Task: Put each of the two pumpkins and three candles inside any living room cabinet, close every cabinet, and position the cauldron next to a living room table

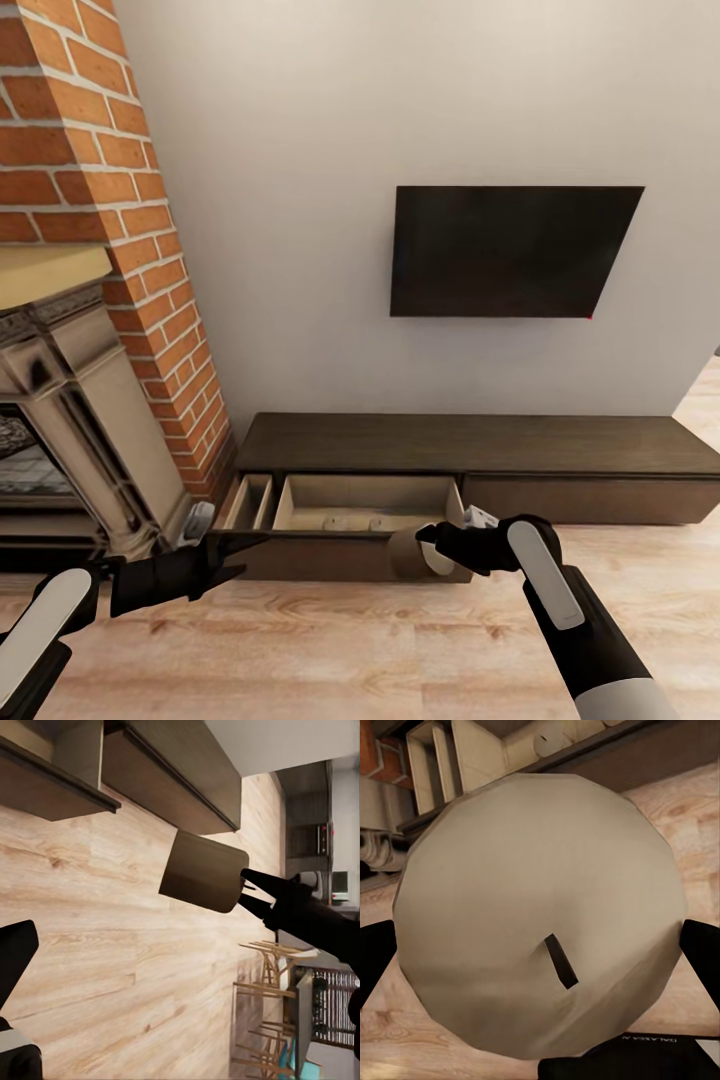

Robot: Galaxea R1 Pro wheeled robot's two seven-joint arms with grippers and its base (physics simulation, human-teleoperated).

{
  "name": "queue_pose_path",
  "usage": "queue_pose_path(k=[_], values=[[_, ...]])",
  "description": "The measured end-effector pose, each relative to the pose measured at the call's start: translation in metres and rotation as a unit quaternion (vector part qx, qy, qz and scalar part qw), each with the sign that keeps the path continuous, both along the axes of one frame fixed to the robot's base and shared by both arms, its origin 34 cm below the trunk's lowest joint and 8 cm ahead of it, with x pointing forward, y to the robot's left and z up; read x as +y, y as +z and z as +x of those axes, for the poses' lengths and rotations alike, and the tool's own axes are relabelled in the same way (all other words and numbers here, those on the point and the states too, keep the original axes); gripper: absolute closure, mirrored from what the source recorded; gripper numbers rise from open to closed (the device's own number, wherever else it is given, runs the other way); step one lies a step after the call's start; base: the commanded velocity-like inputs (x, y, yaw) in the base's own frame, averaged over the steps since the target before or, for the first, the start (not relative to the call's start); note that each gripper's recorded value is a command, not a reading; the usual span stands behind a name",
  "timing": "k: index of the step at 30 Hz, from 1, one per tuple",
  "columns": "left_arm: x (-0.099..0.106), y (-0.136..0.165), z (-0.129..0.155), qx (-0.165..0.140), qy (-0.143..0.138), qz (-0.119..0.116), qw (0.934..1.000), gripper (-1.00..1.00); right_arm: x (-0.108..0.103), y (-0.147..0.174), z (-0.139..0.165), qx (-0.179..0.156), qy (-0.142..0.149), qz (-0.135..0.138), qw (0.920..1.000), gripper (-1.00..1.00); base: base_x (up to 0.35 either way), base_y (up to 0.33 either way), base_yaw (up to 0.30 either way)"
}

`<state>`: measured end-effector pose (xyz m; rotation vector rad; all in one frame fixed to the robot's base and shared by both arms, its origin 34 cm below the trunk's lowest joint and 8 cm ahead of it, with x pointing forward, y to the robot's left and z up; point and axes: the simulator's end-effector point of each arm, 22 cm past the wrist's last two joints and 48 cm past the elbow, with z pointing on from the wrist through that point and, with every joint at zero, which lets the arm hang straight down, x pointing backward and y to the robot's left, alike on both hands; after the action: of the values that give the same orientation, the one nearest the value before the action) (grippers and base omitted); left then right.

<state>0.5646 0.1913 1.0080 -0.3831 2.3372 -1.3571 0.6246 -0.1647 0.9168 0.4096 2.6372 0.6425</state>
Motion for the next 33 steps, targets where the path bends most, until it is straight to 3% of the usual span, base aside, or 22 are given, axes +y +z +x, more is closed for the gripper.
queue_pose_path(k=[24, 33], values=[[-0.001, 0.001, 0.0, 0.0, 0.0, -0.002, 1.0, -1.0, -0.001, -0.001, 0.0, 0.0, -0.003, -0.001, 1.0, 1.0, 0.179, 0.0, 0.0], [-0.001, 0.0, 0.0, 0.0, -0.001, -0.002, 1.0, -1.0, -0.003, -0.017, -0.008, 0.022, -0.005, -0.003, 0.9997, 1.0, 0.244, -0.037, 0.0]])
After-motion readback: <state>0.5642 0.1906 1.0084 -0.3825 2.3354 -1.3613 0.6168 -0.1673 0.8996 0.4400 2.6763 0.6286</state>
